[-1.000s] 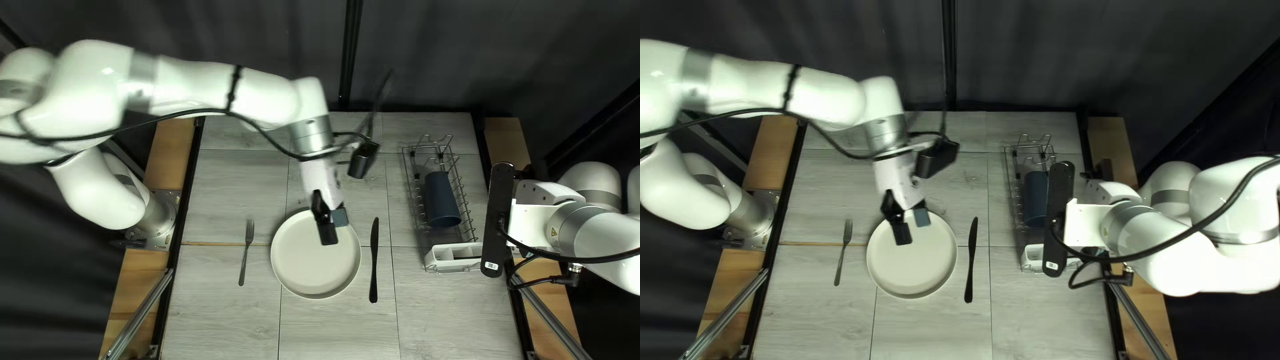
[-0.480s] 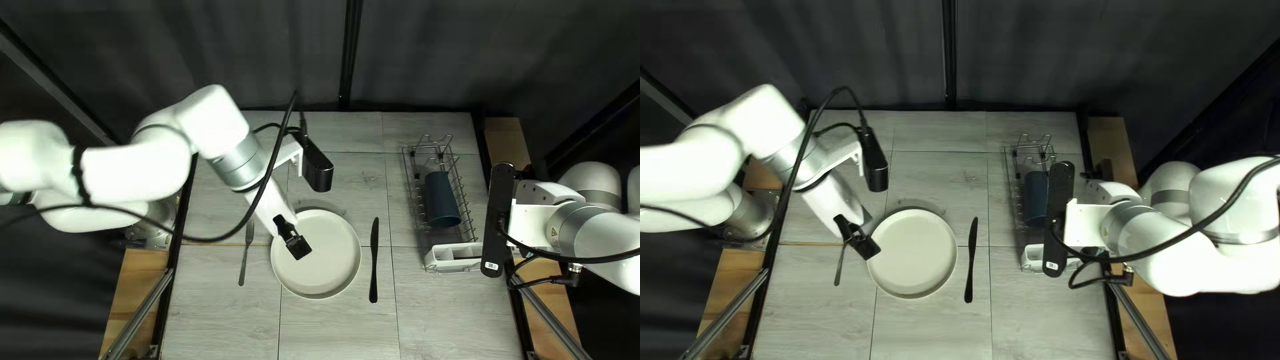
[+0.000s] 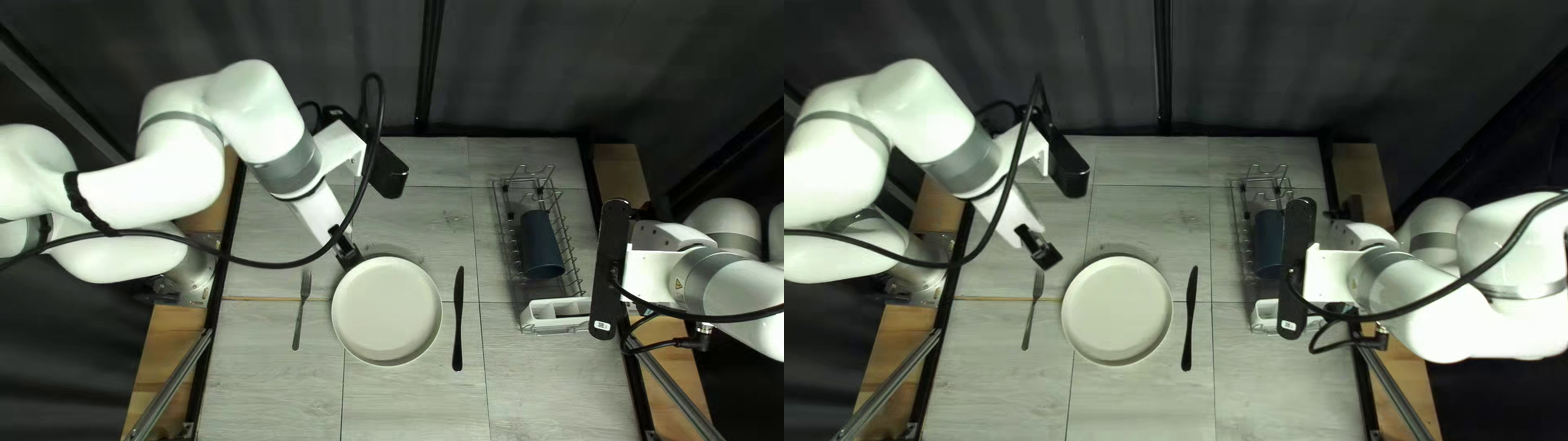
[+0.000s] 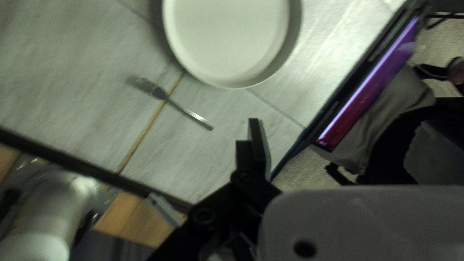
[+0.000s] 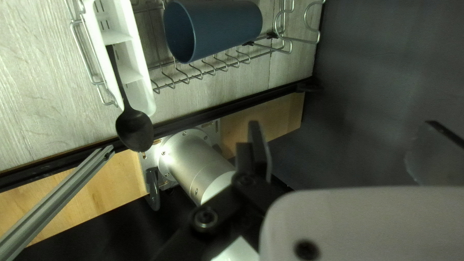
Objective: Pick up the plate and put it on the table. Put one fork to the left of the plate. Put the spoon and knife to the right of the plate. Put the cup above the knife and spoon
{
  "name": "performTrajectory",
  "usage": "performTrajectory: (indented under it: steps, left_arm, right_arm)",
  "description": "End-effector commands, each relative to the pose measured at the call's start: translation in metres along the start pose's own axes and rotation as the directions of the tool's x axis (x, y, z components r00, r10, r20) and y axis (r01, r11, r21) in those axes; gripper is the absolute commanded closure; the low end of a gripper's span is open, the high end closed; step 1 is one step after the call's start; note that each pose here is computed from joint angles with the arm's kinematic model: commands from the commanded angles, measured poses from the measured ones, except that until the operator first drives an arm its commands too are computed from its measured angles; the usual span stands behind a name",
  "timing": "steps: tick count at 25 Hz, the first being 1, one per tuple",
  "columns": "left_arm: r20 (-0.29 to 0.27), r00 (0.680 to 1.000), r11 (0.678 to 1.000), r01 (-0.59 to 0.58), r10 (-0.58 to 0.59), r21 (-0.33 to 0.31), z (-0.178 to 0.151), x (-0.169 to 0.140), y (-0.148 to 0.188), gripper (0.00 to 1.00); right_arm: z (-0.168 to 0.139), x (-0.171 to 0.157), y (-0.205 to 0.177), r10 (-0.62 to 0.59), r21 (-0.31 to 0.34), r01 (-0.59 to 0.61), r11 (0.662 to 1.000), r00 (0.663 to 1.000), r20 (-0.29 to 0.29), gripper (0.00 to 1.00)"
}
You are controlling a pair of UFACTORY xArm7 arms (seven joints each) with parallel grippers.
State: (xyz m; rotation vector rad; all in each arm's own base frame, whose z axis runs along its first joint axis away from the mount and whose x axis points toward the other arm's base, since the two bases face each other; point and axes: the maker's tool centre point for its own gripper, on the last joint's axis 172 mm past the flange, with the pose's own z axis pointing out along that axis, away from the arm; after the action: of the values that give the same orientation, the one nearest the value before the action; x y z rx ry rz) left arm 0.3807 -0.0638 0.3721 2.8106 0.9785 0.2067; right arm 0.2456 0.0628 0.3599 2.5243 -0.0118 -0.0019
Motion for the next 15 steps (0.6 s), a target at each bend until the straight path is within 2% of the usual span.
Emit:
performTrajectory:
  steps: [1,4,9,15]
  left_arm:
    - [0.007,0.999,0.999,-0.031,0.032,-0.006,0.016,-0.012,-0.002,0.0]
    - [0.015,0.999,0.999,-0.039,0.039,-0.005,0.025,-0.021,-0.007,0.0]
    - [0.016,0.998,0.998,-0.068,0.068,-0.004,0.015,-0.046,-0.014,0.0]
    - [0.013,0.997,0.997,-0.079,0.079,-0.008,0.015,-0.046,-0.012,0.0]
  right_arm:
    - [0.0,0.0,0.0,0.0,0.0,0.0,1.0,1.0,0.0,0.0]
    - [0.0,0.0,0.0,0.0,0.0,0.0,1.0,1.0,0.0,0.0]
    - [0.0,0.0,0.0,0.0,0.0,0.0,1.0,1.0,0.0,0.0]
    - [0.0,0.0,0.0,0.0,0.0,0.0,1.0,1.0,0.0,0.0]
